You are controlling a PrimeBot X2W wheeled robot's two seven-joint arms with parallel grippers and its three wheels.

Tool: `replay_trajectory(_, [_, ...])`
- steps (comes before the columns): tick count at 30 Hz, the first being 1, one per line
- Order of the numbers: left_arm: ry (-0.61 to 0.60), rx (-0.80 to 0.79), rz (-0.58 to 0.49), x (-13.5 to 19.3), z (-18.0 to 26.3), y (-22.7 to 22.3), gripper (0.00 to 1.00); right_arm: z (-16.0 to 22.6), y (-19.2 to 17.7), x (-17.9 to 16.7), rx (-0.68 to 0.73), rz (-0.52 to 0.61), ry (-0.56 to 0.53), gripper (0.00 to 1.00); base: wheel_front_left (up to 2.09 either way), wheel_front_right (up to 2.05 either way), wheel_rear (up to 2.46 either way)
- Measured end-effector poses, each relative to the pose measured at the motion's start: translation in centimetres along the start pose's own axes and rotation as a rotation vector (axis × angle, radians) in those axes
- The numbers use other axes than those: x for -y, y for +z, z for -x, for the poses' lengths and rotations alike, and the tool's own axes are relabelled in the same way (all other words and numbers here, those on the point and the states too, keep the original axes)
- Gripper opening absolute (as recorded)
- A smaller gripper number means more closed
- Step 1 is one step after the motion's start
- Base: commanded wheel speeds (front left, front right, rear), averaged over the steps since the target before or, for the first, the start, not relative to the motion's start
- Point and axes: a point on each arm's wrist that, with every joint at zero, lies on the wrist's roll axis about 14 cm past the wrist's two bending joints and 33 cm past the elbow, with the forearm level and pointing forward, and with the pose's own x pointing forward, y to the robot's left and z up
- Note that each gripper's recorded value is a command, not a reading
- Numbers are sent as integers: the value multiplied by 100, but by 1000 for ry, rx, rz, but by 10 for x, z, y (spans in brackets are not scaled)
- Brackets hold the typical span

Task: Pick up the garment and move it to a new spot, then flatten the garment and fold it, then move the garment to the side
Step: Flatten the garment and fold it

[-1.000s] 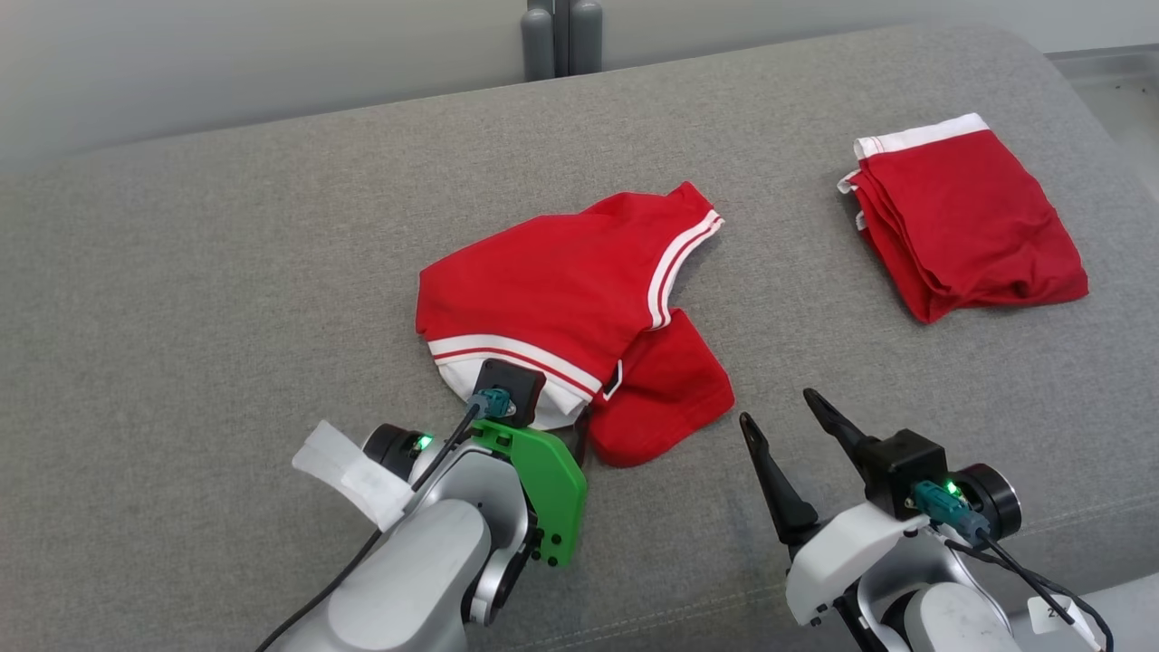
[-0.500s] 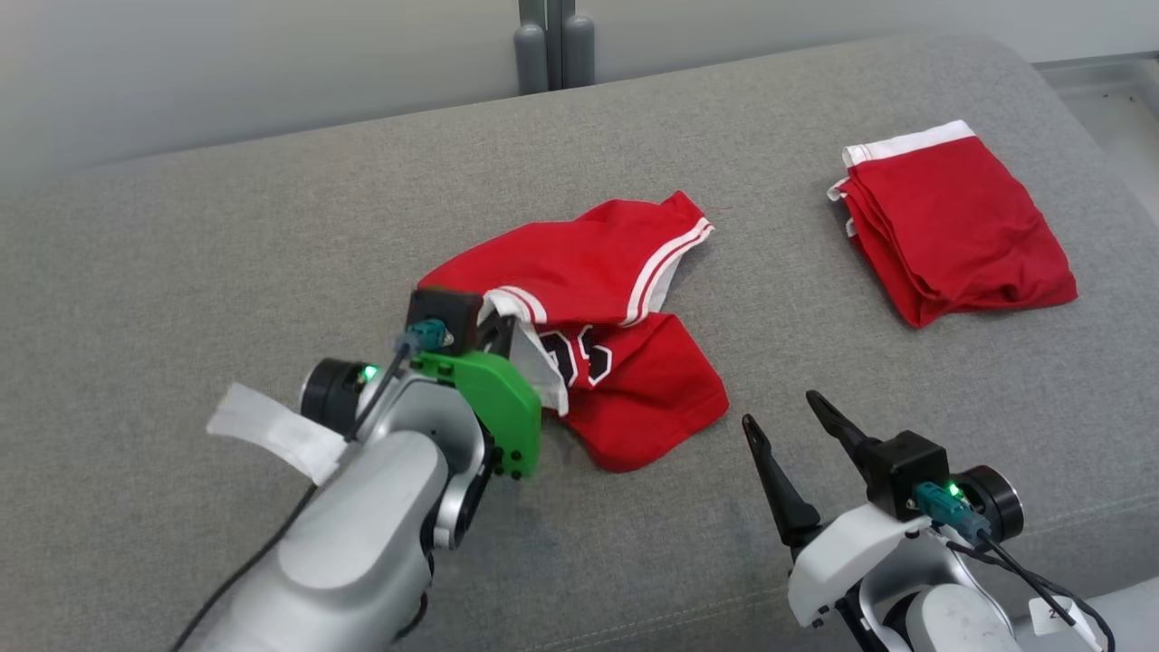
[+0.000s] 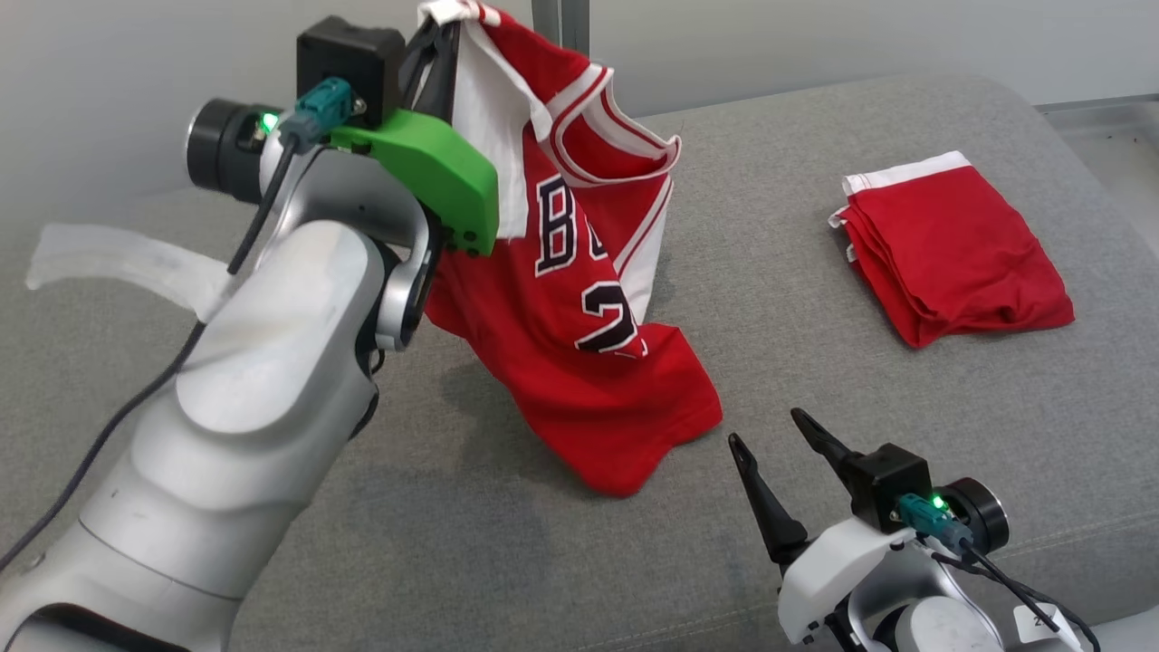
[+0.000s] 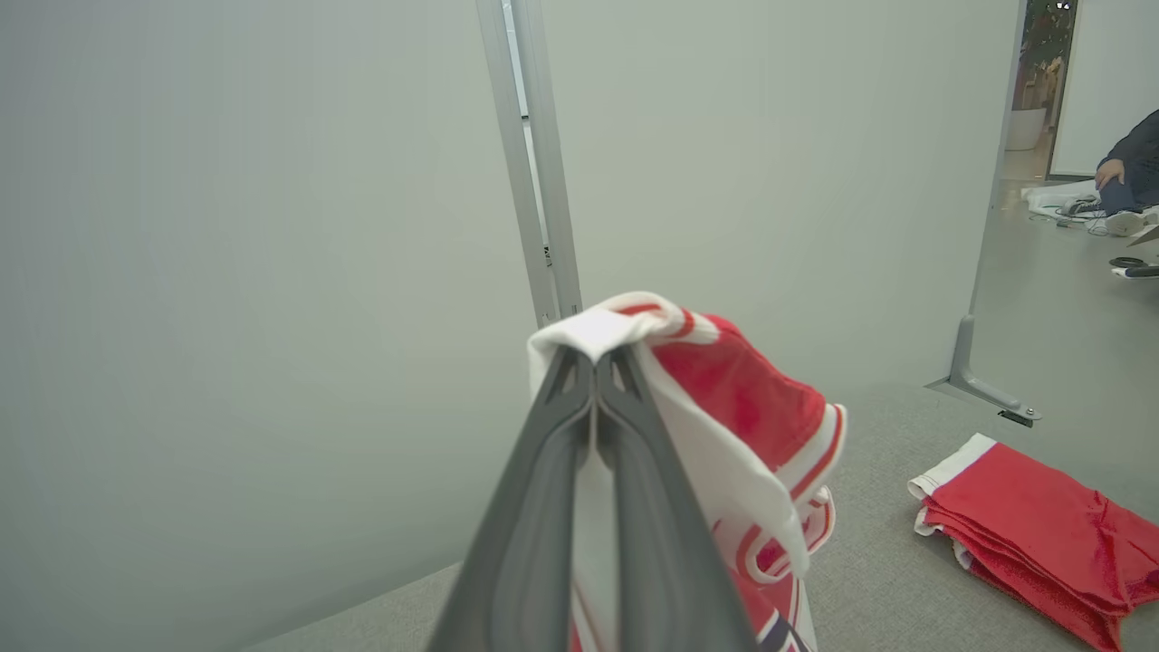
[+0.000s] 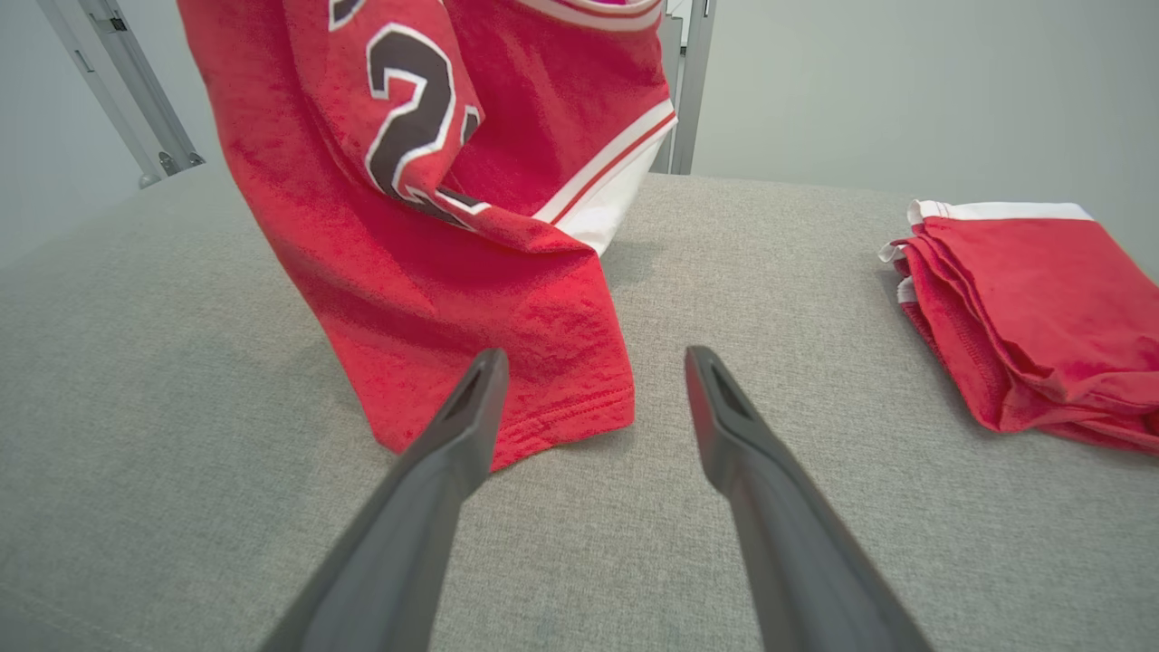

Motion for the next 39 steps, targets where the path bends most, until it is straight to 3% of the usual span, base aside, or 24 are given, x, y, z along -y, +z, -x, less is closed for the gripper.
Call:
replay_trajectory(11, [-120, 256, -40, 43, -23, 102, 0, 4, -4, -2, -9, -6, 1, 100, 0, 0, 0])
replay_trajectory(16, [-184, 367, 43, 65, -25, 138, 0, 6, -6, 0, -14, -11, -6, 100, 0, 0, 0])
replay_trajectory(20, [-184, 362, 101, 61, -29, 134, 0, 5, -8, 2, -16, -13, -11, 100, 0, 0, 0])
replay_trajectory(23, [-147, 294, 129, 46, -33, 104, 0, 2, -8, 4, -13, -15, -15, 100, 0, 0, 0])
replay_trajectory(29, [89, 15, 123, -40, -16, -20, 0, -6, -11, 3, -25, -17, -6, 100, 0, 0, 0])
replay_trajectory(33, [244, -210, 112, -91, 29, -111, 0, -11, -13, 3, -31, -14, 0, 100, 0, 0, 0])
replay_trajectory(34, [359, -356, 115, -126, 75, -165, 0, -17, -15, -1, -40, -6, 14, 100, 0, 0, 0])
replay_trajectory(35, [373, -381, 111, -130, 84, -174, 0, -19, -15, -2, -42, -3, 21, 100, 0, 0, 0])
replay_trajectory(36, [387, -401, 109, -134, 91, -181, 36, -20, -16, -4, -46, -1, 27, 100, 0, 0, 0])
replay_trajectory(37, [400, -410, 104, -137, 97, -185, 93, -22, -15, -6, -46, -1, 34, 100, 0, 0, 0])
replay_trajectory(38, [413, -415, 101, -141, 101, -187, 100, -23, -15, -8, -46, 0, 41, 100, 0, 0, 0])
replay_trajectory(39, [426, -421, 97, -145, 105, -190, 100, -24, -16, -11, -49, 0, 49, 100, 0, 0, 0])
